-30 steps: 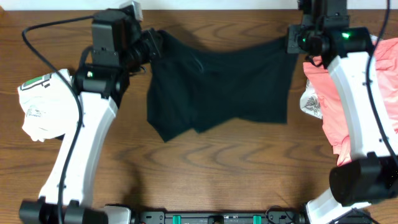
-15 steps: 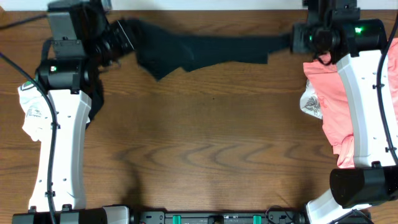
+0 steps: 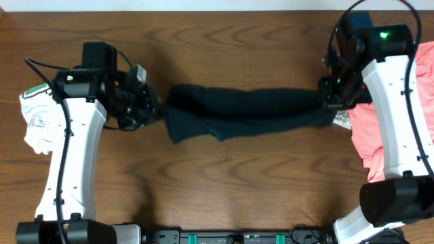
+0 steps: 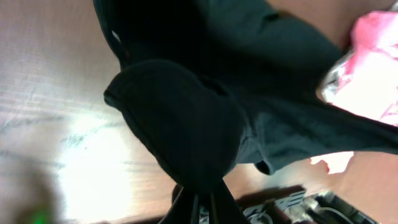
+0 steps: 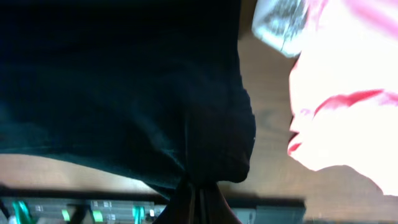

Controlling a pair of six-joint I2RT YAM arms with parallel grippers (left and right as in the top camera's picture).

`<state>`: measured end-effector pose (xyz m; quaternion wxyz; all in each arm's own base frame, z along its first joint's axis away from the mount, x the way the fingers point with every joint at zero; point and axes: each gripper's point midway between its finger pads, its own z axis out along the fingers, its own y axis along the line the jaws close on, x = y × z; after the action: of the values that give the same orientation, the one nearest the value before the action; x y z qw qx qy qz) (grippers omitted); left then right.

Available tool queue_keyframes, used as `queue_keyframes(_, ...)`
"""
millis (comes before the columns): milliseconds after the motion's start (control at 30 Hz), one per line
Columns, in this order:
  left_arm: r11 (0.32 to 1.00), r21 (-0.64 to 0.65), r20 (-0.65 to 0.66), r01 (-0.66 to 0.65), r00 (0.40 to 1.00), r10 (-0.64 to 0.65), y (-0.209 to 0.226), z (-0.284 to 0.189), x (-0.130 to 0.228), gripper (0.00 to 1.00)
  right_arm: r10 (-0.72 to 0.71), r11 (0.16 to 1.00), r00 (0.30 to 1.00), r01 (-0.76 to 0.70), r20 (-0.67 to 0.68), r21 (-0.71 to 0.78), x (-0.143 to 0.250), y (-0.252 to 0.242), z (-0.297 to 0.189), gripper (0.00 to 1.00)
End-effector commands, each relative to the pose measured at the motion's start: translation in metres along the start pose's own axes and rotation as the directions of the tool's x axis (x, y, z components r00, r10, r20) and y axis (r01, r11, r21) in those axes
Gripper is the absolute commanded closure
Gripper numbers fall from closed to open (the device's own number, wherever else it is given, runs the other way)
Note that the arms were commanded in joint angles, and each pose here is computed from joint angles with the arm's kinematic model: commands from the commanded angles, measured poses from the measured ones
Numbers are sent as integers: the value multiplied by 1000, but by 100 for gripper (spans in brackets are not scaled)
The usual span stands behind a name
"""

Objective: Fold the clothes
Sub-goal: 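Lower the stretched black garment flat onto the table center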

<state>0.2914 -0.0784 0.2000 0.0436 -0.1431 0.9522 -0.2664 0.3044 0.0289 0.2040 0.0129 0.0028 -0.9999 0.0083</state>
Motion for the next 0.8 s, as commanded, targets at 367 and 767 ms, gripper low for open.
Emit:
queue_keyframes(367,995,-88,-172,52,983,-66,45,42,42,94,11,999,948,-25,-318,-40,68,5,101,99)
queue_keyframes(767,992,-129,-38,9,999,-14,53,47,9,94,11,998,986,-21,-165,-58,32,9,120,99)
